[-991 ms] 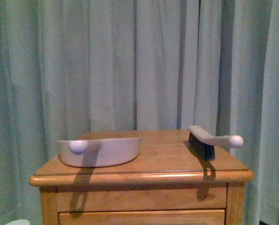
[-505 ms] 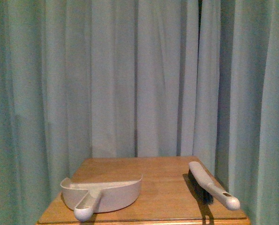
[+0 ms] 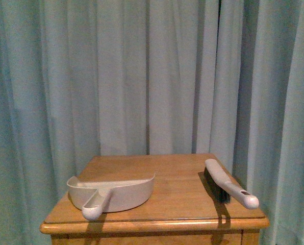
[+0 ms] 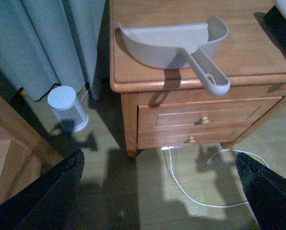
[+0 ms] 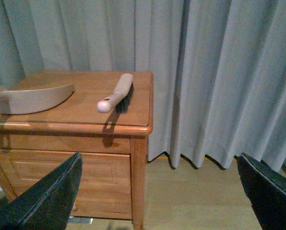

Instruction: Clean up trash

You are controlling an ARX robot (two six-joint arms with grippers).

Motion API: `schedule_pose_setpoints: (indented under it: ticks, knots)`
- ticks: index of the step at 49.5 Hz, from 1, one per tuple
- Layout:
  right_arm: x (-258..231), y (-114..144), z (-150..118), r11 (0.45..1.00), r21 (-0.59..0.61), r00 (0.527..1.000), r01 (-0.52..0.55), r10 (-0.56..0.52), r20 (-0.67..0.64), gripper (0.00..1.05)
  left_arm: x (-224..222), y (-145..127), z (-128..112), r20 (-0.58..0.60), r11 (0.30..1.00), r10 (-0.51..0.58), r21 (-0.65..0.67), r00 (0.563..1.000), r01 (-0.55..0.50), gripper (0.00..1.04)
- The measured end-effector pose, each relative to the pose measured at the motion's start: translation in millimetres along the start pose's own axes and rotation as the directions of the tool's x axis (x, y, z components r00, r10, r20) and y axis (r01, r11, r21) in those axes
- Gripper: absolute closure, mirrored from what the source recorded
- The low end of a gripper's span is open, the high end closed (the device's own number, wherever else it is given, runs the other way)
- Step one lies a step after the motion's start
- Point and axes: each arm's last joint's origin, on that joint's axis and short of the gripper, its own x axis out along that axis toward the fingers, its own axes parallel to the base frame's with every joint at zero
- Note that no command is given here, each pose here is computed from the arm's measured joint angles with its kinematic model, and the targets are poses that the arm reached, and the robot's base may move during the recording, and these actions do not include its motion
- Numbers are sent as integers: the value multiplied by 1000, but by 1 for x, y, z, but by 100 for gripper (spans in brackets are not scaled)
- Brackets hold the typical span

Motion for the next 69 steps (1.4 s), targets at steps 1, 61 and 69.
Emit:
schedule_pose_setpoints:
  ticks: [1, 61, 69]
  knots:
    - [0, 0, 0, 1000, 0, 1000, 0, 0, 0, 7, 5, -3, 11, -6, 1000, 8, 15, 1000, -8, 8]
    - [0, 0, 0, 1000, 0, 1000, 0, 0, 0, 7, 204, -97, 65, -282, 982, 120, 175, 952, -72, 8]
    - [0, 0, 0, 1000, 0, 1000, 0, 0, 0, 7, 212, -94, 53, -303, 983, 126, 169, 945, -77, 8]
